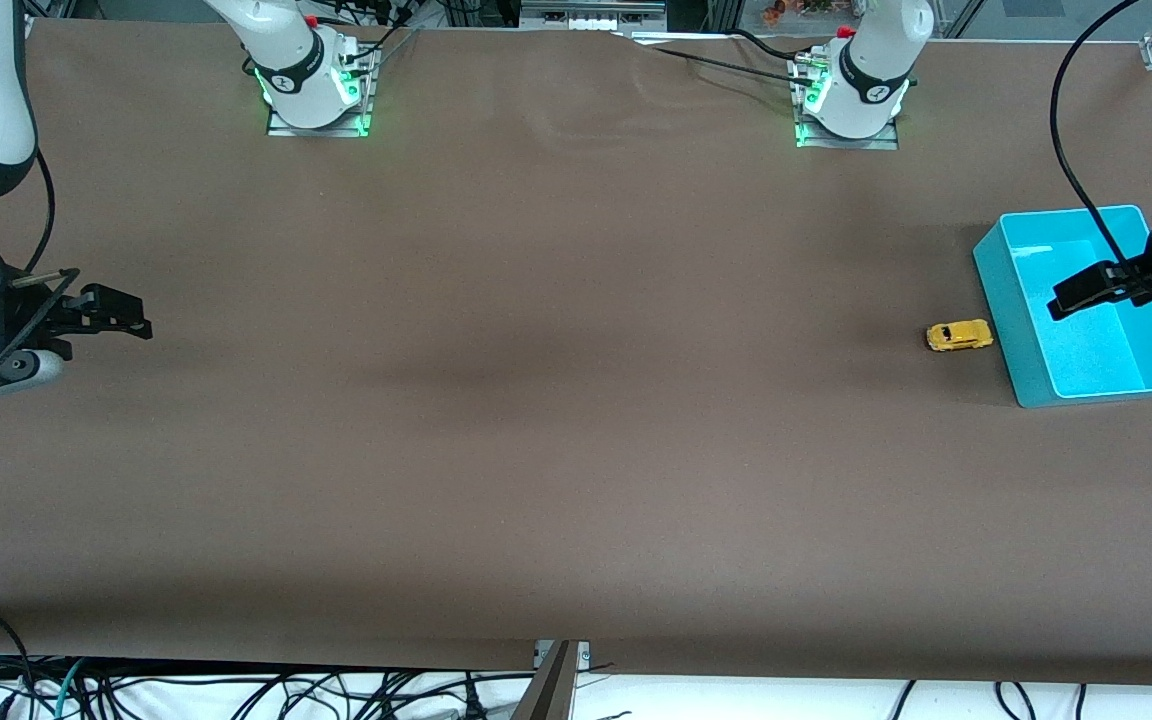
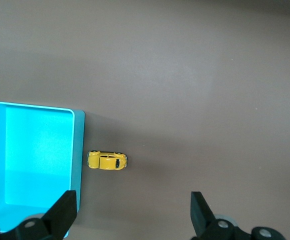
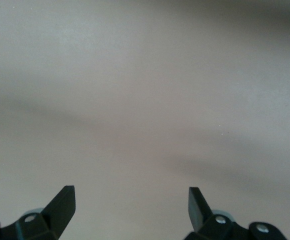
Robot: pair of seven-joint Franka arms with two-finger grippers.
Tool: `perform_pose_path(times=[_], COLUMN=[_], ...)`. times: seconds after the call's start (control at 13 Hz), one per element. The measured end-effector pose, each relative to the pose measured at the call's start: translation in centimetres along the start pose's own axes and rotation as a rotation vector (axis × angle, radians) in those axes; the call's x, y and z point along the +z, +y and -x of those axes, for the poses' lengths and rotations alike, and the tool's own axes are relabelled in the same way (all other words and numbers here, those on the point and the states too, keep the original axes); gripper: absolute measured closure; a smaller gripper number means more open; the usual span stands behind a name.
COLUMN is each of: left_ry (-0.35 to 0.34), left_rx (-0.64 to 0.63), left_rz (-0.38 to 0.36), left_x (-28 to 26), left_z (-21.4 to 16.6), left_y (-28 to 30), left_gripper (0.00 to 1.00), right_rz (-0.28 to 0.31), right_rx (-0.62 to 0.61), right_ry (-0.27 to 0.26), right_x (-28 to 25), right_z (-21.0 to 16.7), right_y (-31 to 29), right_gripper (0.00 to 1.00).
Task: Wind and store yellow beetle car
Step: 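Move the left gripper from the bin down toward the car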
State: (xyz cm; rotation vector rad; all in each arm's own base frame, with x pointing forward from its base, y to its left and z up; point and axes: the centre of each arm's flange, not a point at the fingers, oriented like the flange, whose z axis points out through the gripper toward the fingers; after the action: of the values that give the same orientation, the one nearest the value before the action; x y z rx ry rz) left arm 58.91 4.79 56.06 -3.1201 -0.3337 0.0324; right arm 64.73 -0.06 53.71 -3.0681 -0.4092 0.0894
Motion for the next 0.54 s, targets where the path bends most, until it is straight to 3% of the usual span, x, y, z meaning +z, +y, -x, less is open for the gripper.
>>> perform_pose_path(times=[0.23, 0.38, 0.54], left_ry=[-0.011, -0.091, -0.166], left_rx=[-0.012, -0.103, -0.244], left_rz=[-0.001, -0.015, -0.036], left_x=[0.5, 3.8, 6.9], left_z=[-0.2, -0.9, -1.5], left_y=[-0.1, -0.8, -1.5], left_gripper=[0.00, 0.00, 0.00], right_rz=[0.036, 0.073, 0.100], right_rx=[0.009, 0.012, 0.016], right_ry=[0.046, 0.058, 0.028], right_x=[-3.3, -5.4, -5.5], right_z=[1.2, 2.4, 3.5], right_y=[-0.1, -0.2, -0.2], right_gripper=[0.00, 0.00, 0.00])
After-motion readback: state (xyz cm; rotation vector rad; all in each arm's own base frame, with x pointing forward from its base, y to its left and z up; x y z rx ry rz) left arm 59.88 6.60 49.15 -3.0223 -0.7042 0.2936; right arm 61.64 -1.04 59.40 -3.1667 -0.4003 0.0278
